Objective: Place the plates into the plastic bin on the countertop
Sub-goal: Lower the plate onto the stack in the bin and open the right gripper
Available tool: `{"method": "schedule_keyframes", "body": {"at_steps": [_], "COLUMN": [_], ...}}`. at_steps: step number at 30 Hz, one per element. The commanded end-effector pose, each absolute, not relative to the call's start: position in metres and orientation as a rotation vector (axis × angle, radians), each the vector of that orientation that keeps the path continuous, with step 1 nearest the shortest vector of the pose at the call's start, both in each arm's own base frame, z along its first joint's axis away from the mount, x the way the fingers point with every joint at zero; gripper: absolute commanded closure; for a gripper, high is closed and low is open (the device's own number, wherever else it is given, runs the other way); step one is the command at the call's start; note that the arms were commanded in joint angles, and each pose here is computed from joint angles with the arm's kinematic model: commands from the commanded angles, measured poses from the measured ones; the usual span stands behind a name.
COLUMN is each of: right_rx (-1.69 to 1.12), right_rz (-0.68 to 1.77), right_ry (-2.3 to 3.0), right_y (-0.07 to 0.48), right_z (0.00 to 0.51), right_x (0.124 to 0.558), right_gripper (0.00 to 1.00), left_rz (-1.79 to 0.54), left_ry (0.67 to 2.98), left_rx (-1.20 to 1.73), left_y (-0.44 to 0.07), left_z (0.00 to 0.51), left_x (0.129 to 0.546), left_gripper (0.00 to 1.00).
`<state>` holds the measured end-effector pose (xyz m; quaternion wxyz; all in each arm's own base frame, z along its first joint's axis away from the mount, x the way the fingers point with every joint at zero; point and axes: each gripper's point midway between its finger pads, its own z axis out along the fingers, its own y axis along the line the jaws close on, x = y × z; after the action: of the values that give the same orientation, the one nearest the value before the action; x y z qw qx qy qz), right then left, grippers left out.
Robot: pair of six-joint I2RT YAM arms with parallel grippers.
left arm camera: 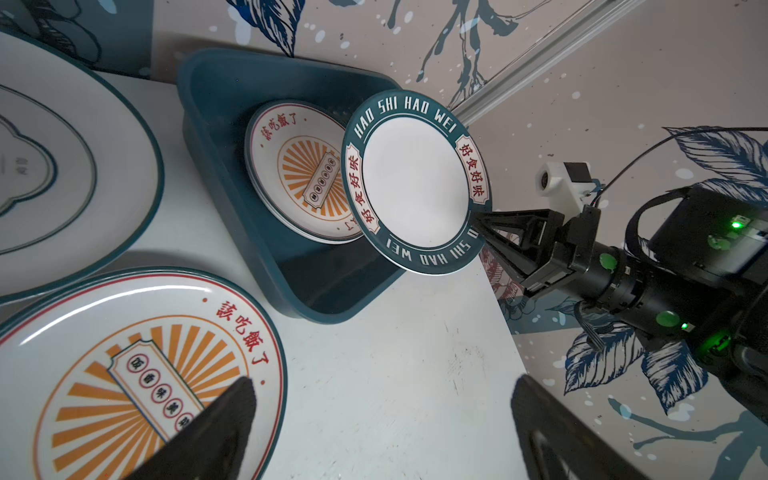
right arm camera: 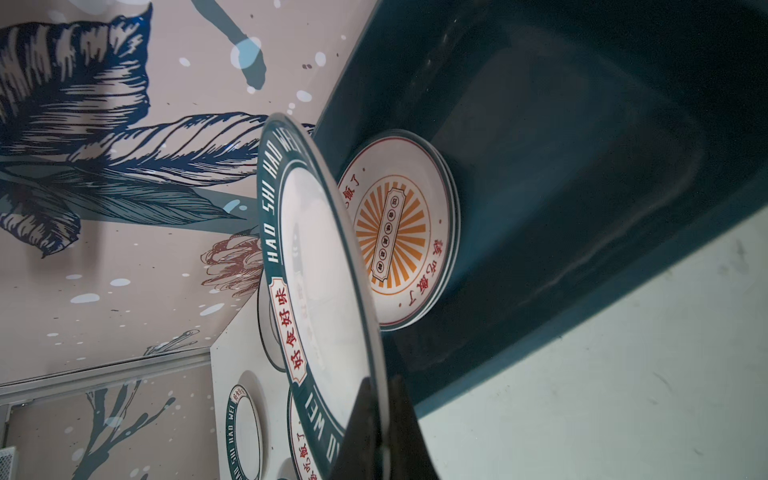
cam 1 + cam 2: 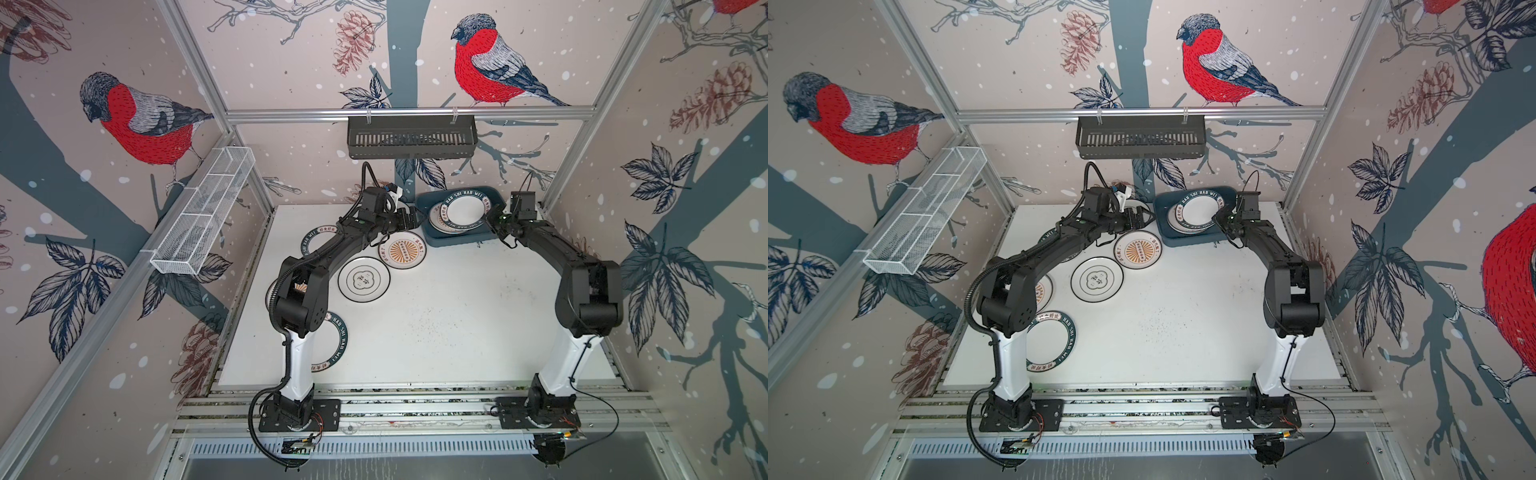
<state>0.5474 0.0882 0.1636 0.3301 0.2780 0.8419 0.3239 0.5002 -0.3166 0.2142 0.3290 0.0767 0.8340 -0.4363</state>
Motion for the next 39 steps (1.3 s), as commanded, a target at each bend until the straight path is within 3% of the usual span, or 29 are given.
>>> {"method": "schedule_keyframes", "body": {"at_steps": [1, 16, 28, 39], "right_rx": [0.705, 0.762, 0.827, 0.834], "right_rz": [0.915, 0.987, 0.956, 0.927], "right_ry": [2.19, 2.223, 2.235, 2.266], "right_y": [0.099, 0.117, 0.11, 0.109], "right_z": [0.161, 0.11, 0.086, 0.08], "right_x": [0.564, 0.607, 0.616, 0.611], "right_gripper": [0.98, 0.98, 0.95, 0.76], "left_rz": [-1.091, -0.966, -0.954, -0.956], "left_ry": [2.171, 2.195, 2.205, 2.212], "left_rx": [0.188, 0.129, 0.112, 0.105], "left_y": [-0.308, -0.287, -0.285, -0.283], "left_z": [0.215, 0.213, 0.21, 0.208], "left_x": [0.506, 0.513, 0.52, 0.521], "left_gripper": [0.04, 0.04, 0.04, 0.04]}}
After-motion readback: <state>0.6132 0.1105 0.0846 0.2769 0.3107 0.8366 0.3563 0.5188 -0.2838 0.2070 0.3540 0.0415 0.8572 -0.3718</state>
